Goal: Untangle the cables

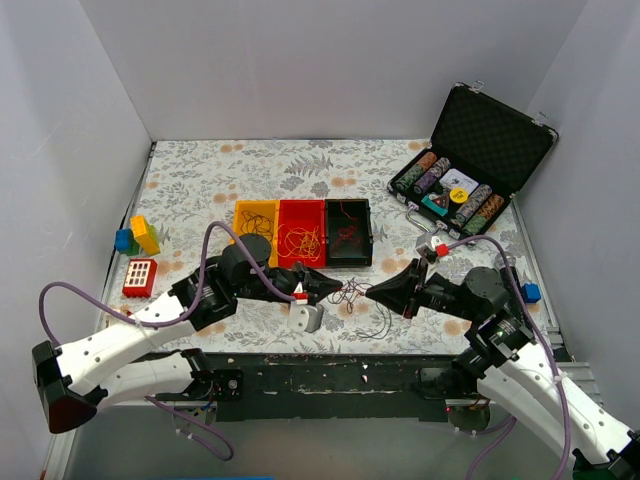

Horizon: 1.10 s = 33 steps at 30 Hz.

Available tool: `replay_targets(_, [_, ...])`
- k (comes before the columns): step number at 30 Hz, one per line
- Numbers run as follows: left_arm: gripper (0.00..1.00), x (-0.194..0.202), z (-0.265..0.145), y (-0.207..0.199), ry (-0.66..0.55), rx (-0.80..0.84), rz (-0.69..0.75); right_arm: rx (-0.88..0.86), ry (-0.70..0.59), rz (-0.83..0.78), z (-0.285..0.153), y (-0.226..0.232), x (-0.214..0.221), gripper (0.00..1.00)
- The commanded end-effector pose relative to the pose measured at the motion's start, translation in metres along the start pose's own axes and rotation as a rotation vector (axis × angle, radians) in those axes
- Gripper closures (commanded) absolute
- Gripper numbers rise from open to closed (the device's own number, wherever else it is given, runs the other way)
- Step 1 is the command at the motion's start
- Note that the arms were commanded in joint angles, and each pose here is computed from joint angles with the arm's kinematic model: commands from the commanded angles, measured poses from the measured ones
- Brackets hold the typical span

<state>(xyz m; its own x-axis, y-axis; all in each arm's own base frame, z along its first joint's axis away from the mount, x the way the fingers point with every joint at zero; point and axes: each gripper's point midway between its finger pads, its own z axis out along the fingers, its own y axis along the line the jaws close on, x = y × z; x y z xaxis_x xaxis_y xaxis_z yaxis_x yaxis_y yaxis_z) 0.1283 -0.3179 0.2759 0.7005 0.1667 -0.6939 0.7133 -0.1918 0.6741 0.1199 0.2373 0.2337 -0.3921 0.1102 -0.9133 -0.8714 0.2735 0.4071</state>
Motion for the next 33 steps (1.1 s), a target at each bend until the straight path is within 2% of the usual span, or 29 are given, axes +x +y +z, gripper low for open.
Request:
replay_targets(1, [1.00, -0.017, -0.011, 0.010, -0.024, -0.039, 0.021, 0.008, -0.052, -0.059, -0.005, 0.010, -0.027, 0.91])
replay_targets(3, [1.00, -0.019, -0.013, 0.011, -0.026, -0.044, 0.021, 0.020, -0.045, -0.055, -0.008, 0.010, -0.026, 0.96])
replay_targets(7, [1.00, -0.022, -0.015, 0.017, -0.031, -0.068, 0.024, 0.035, -0.042, -0.059, -0.012, 0.010, -0.027, 0.99])
replay_targets(20, [1.00, -0.041, -0.027, 0.056, -0.061, -0.235, 0.020, 0.232, -0.006, -0.039, -0.030, -0.014, -0.023, 0.99])
replay_targets(25, [1.00, -0.046, -0.032, 0.067, -0.067, -0.294, 0.033, 0.349, -0.046, -0.018, -0.039, -0.028, -0.032, 0.99])
replay_targets(28, [1.00, -0.037, -0.030, 0.058, -0.044, -0.271, 0.040, 0.335, -0.121, -0.018, -0.041, -0.022, -0.045, 0.98])
replay_targets(30, [1.00, -0.032, -0.028, 0.049, -0.037, -0.242, 0.049, 0.275, -0.148, -0.020, -0.037, -0.013, -0.048, 0.85])
replay_targets(32, [1.00, -0.030, -0.028, 0.043, -0.036, -0.221, 0.057, 0.251, -0.144, -0.007, -0.033, -0.010, -0.048, 0.78])
replay_targets(33, [1.00, -0.030, -0.027, 0.041, -0.037, -0.212, 0.058, 0.232, -0.138, -0.003, -0.031, -0.007, -0.049, 0.71])
